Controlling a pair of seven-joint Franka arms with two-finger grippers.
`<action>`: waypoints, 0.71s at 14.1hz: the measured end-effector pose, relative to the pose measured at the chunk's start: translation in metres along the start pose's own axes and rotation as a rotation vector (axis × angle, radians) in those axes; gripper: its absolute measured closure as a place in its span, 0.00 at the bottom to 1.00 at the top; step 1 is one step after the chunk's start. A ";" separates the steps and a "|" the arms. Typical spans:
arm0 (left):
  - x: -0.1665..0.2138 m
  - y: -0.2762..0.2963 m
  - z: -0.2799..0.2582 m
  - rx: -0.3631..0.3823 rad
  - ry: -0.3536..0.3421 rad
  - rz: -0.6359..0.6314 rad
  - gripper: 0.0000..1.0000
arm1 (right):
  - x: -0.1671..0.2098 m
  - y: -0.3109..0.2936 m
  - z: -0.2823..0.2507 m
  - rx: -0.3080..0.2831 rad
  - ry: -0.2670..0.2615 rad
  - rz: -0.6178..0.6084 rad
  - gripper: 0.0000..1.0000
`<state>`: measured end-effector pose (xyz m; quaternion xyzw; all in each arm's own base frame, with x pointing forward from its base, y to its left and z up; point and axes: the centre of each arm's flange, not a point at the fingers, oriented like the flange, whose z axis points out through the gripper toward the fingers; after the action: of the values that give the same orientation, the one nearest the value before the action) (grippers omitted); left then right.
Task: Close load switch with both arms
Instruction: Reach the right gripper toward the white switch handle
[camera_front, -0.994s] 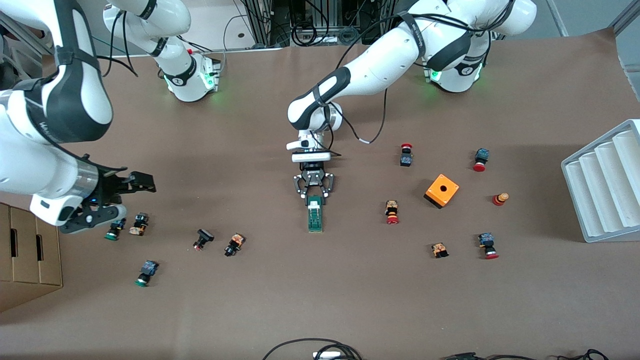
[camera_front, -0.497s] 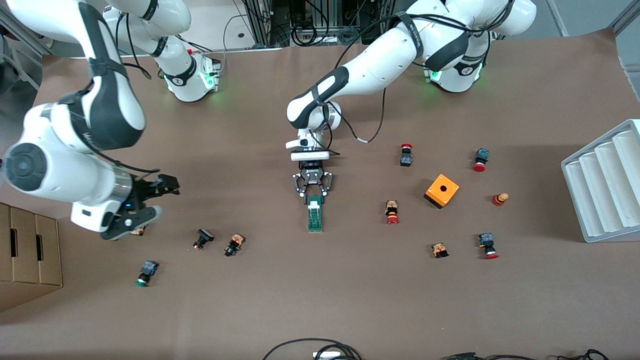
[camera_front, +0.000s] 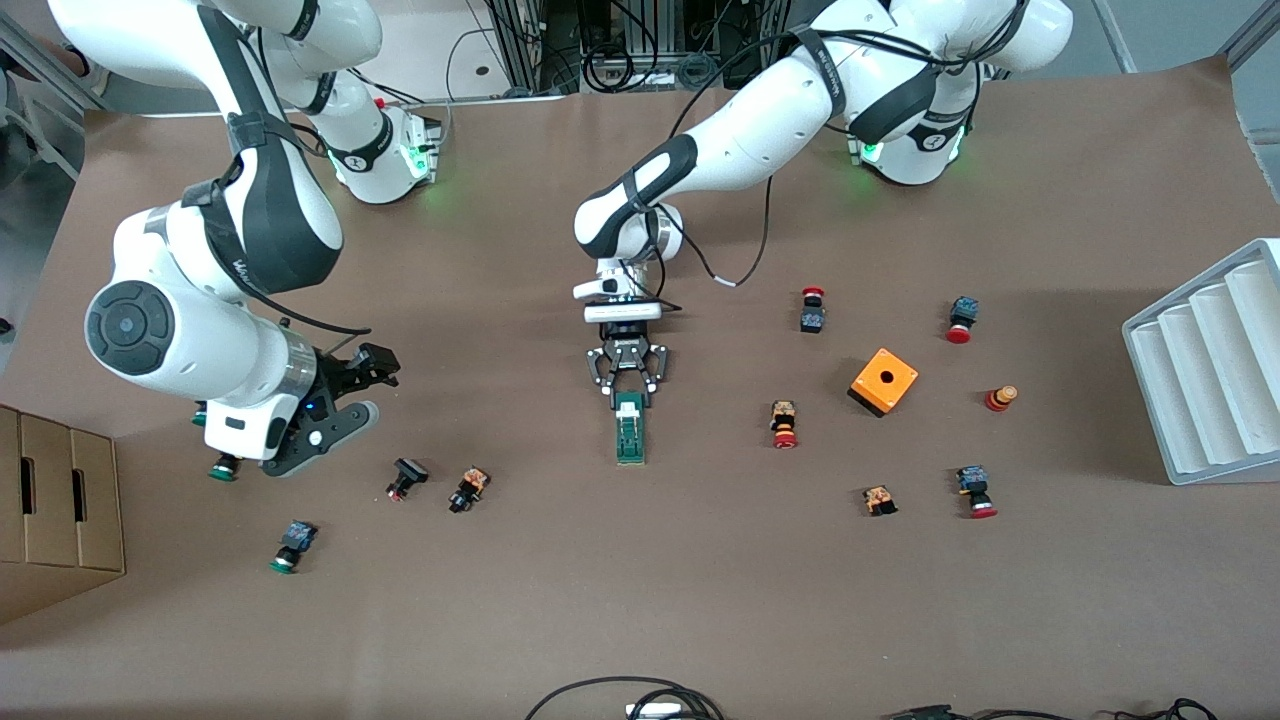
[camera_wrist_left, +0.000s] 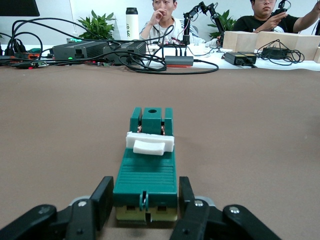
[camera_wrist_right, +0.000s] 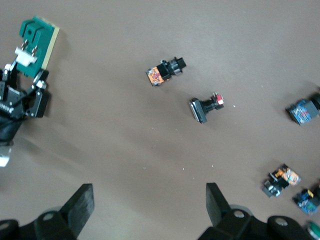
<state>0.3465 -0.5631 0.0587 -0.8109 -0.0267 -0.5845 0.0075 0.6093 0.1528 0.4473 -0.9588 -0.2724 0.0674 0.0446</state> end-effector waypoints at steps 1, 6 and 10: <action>0.000 0.000 0.000 0.000 0.000 -0.001 0.39 | 0.005 -0.005 0.004 -0.003 0.004 -0.063 0.00; -0.001 0.000 0.000 0.002 0.003 -0.011 0.39 | 0.026 -0.008 0.035 -0.012 0.018 -0.356 0.00; -0.001 0.000 -0.002 0.001 0.005 -0.011 0.39 | 0.049 -0.033 0.050 -0.050 0.072 -0.514 0.00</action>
<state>0.3446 -0.5636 0.0579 -0.8092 -0.0312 -0.5867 0.0049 0.6262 0.2096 0.3972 -0.8606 -0.5069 0.0128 0.0463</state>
